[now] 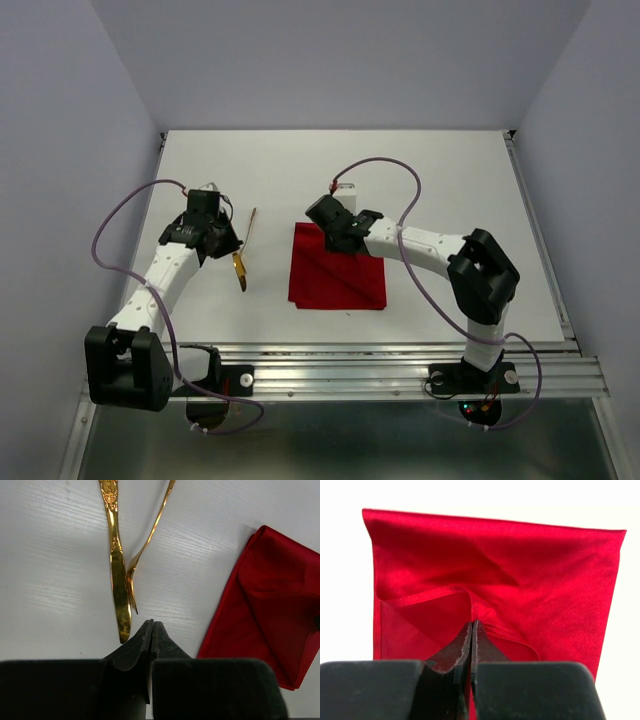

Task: Fold the napkin into a case and place the utensils inside
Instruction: Fold the top corner of the square-folded napkin at the center of the board, then smooth out the upper triangle-folded napkin at the center of the board.

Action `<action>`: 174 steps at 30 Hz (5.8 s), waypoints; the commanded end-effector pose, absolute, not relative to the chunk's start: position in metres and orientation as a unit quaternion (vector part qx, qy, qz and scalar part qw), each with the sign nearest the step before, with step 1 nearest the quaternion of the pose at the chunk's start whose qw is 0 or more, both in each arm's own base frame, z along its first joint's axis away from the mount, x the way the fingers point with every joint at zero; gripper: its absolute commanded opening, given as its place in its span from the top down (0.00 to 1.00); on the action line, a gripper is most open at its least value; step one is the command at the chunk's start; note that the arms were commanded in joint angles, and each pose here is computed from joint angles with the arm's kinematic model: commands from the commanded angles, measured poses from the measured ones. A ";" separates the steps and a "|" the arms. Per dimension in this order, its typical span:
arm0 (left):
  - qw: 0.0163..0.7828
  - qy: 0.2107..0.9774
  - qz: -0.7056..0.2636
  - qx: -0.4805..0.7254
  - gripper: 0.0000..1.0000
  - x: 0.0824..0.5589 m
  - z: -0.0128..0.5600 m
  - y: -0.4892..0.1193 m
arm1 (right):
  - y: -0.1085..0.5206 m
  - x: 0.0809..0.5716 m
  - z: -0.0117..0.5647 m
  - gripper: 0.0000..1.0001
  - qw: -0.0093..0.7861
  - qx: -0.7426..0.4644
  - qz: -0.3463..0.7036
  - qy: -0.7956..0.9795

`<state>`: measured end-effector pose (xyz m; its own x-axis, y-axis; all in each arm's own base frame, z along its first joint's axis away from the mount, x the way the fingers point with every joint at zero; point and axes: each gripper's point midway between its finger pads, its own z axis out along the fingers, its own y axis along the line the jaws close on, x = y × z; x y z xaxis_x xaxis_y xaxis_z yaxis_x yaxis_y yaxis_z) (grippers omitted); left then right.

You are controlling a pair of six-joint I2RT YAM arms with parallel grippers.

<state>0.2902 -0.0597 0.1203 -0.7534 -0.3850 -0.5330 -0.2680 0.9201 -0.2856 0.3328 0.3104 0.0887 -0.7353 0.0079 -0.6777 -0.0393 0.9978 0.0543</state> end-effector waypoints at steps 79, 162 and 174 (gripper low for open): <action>0.302 0.935 -0.160 -0.094 0.60 0.315 0.135 -0.108 | 0.202 0.378 0.125 0.40 0.420 0.110 -0.018 0.901; 0.227 0.953 -0.202 0.006 1.00 0.370 0.080 -0.236 | 0.191 0.239 0.074 0.79 0.307 0.095 0.024 0.947; 0.234 0.951 -0.202 0.010 1.00 0.375 0.086 -0.237 | 0.156 0.221 0.029 0.97 0.258 0.110 -0.036 0.959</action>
<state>0.3640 -0.2332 0.0673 -0.9119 -0.0853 -0.4015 0.0810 0.9215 -0.3798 0.2192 0.1587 0.0363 -0.8436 0.1957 -0.5001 0.2196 0.9755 0.0112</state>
